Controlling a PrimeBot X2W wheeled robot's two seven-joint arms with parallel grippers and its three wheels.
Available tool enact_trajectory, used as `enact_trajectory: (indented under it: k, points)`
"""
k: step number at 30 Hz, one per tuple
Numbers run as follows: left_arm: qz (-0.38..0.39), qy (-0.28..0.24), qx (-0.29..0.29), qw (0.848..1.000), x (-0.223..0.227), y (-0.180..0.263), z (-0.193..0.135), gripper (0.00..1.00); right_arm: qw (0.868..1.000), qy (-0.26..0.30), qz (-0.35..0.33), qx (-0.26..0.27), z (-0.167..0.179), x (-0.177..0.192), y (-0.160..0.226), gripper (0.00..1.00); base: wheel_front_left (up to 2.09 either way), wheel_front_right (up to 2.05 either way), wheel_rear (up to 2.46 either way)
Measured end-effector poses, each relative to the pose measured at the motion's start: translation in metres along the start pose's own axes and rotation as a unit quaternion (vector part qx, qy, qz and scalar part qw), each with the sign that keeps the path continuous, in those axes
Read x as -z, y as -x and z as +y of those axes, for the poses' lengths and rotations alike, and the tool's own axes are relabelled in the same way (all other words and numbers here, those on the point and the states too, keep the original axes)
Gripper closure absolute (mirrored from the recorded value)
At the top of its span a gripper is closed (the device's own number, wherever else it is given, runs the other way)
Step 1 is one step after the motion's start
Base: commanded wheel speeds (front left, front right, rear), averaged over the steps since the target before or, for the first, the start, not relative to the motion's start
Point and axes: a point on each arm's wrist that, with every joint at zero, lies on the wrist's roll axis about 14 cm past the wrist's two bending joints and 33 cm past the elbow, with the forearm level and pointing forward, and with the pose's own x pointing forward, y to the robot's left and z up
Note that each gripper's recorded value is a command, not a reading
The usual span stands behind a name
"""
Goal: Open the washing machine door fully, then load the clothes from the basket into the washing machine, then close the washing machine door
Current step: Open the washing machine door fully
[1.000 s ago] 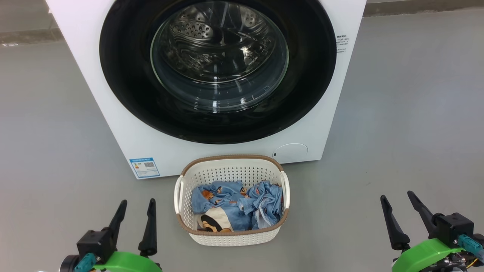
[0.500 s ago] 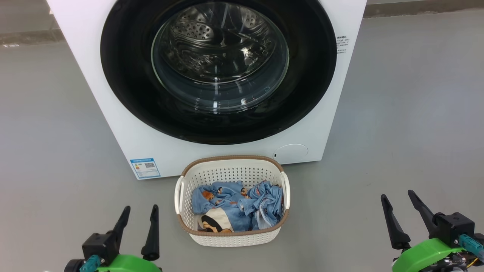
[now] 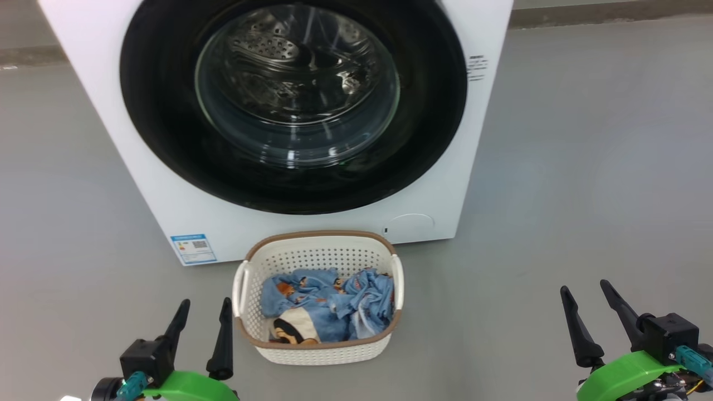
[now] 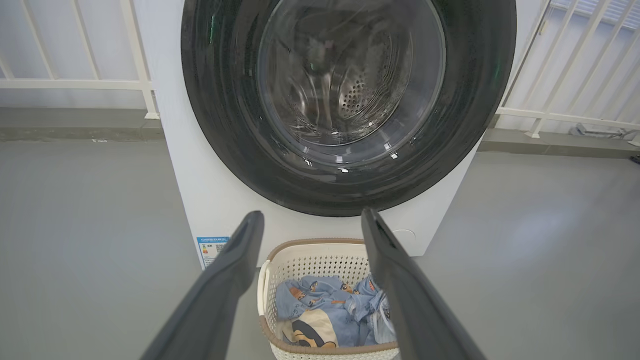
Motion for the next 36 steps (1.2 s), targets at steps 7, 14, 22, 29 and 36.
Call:
enact_trajectory:
  k: [7,14,22,29,36]
  points:
    - [0.0,0.0,0.001,1.0,0.0003,-0.0004,-0.0009,0.0,1.0,0.0,-0.001,0.002,-0.0012,-0.0009,0.0003,0.0,1.23,1.23,-2.46]
    - [-0.001,0.002,-0.002,1.0,-0.0007,-0.001,0.0005,0.0,1.0,0.0,-0.001,0.004,-0.0028,-0.0005,0.0001,0.0,1.16,1.16,-2.33]
    - [-0.003,0.002,0.0,1.0,-0.0014,-0.0021,-0.0009,0.0,1.0,-0.001,0.001,0.007,-0.0051,0.0005,0.0,0.0,0.64,0.64,-1.28]
    - [-0.001,-0.001,0.001,1.0,-0.0001,-0.0023,-0.0016,0.0,1.0,-0.001,0.001,0.009,-0.0065,0.0012,-0.0001,0.0,0.12,0.12,-0.25]
    - [0.0,-0.005,0.001,1.0,0.0,-0.0025,-0.0015,0.0,1.0,-0.002,-0.001,0.011,-0.0071,0.0004,0.0002,0.0,0.0,0.0,0.0]
